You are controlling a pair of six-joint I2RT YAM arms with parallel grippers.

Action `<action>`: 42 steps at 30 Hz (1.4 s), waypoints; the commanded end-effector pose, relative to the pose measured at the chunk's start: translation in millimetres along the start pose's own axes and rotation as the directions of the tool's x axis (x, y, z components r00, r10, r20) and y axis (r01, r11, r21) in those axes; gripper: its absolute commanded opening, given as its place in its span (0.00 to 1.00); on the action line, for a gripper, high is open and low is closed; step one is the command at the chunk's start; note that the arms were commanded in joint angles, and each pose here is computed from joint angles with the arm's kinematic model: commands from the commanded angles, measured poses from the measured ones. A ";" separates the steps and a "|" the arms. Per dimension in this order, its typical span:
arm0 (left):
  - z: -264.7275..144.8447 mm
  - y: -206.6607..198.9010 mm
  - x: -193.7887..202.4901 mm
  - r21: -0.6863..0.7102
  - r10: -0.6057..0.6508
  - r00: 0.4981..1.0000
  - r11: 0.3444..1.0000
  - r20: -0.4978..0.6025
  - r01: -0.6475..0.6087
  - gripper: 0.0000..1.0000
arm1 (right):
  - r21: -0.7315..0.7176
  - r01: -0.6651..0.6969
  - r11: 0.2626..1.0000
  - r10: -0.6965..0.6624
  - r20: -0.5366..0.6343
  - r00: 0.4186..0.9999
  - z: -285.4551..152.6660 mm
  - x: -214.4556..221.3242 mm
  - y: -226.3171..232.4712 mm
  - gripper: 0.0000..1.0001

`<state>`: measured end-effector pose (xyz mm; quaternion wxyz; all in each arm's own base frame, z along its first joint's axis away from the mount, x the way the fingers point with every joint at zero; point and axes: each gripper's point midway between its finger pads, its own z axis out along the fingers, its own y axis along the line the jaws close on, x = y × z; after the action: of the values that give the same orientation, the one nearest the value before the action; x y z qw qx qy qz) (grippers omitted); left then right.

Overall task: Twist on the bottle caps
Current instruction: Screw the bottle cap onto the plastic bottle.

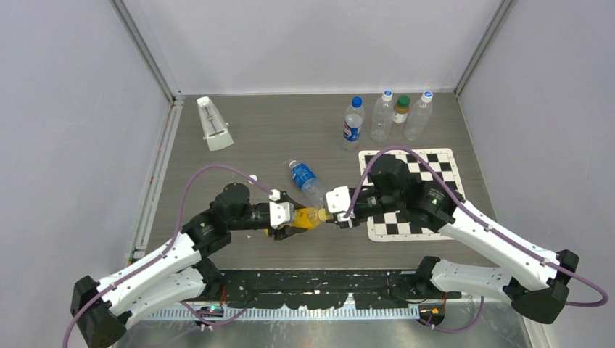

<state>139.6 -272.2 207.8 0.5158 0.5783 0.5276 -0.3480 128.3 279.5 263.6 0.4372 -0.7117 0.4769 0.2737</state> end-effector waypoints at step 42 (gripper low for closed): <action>-11.0 44.1 -10.0 -0.230 0.106 0.994 0.967 -0.017 -0.107 0.00 | 0.273 -0.129 0.953 0.109 0.088 0.990 -20.2 -3.4 -39.1 0.66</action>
<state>186.6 -246.7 200.3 0.5797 0.5479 0.5638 -0.2143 178.7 279.3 275.3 0.4896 -0.4497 0.6776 0.3145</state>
